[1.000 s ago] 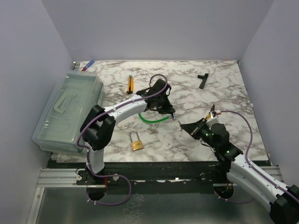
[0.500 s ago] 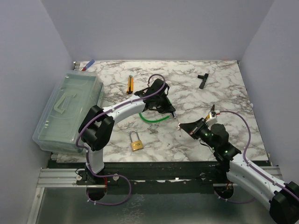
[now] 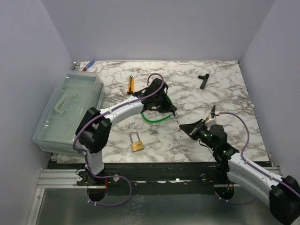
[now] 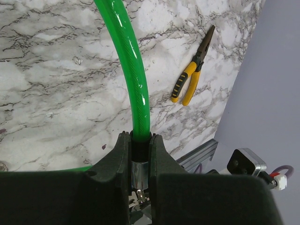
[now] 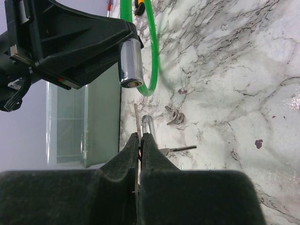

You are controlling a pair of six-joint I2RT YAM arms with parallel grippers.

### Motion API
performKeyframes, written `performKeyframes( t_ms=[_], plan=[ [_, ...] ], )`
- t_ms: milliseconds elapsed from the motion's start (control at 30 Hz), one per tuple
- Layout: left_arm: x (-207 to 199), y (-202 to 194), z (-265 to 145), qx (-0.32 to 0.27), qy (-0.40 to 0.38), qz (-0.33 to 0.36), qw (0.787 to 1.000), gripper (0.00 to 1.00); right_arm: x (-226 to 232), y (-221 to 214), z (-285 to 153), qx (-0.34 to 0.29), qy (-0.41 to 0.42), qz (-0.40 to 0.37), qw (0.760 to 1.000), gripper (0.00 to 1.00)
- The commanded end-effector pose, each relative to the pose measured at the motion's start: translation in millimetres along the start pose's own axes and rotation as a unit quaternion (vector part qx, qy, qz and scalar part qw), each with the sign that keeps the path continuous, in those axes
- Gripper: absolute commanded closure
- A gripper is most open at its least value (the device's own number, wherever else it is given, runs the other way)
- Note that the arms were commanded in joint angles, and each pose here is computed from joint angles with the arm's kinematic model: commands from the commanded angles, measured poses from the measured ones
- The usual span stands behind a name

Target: Unlock with the key

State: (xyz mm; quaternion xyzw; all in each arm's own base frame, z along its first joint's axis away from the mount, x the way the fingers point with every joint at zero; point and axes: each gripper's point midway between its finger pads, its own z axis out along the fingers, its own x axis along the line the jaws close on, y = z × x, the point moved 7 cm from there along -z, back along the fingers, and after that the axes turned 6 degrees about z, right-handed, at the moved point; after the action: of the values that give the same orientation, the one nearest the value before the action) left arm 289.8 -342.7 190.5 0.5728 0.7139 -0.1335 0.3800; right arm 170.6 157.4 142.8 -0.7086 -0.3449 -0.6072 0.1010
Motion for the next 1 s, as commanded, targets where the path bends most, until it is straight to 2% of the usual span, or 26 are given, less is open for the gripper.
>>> performKeyframes(
  t_ms=[0,367,967],
  plan=[
    [-13,3,-17,-0.004,-0.039,-0.010,0.999,1.00,8,2,3,-0.007,0.024,0.002,1.000,1.00],
    [-12,2,-20,-0.004,-0.045,-0.012,0.999,1.00,12,8,7,-0.031,0.022,0.006,0.999,1.00],
    [-15,0,-21,0.004,-0.058,-0.019,0.998,1.00,20,12,13,-0.035,0.029,0.005,0.999,1.00]
  ],
)
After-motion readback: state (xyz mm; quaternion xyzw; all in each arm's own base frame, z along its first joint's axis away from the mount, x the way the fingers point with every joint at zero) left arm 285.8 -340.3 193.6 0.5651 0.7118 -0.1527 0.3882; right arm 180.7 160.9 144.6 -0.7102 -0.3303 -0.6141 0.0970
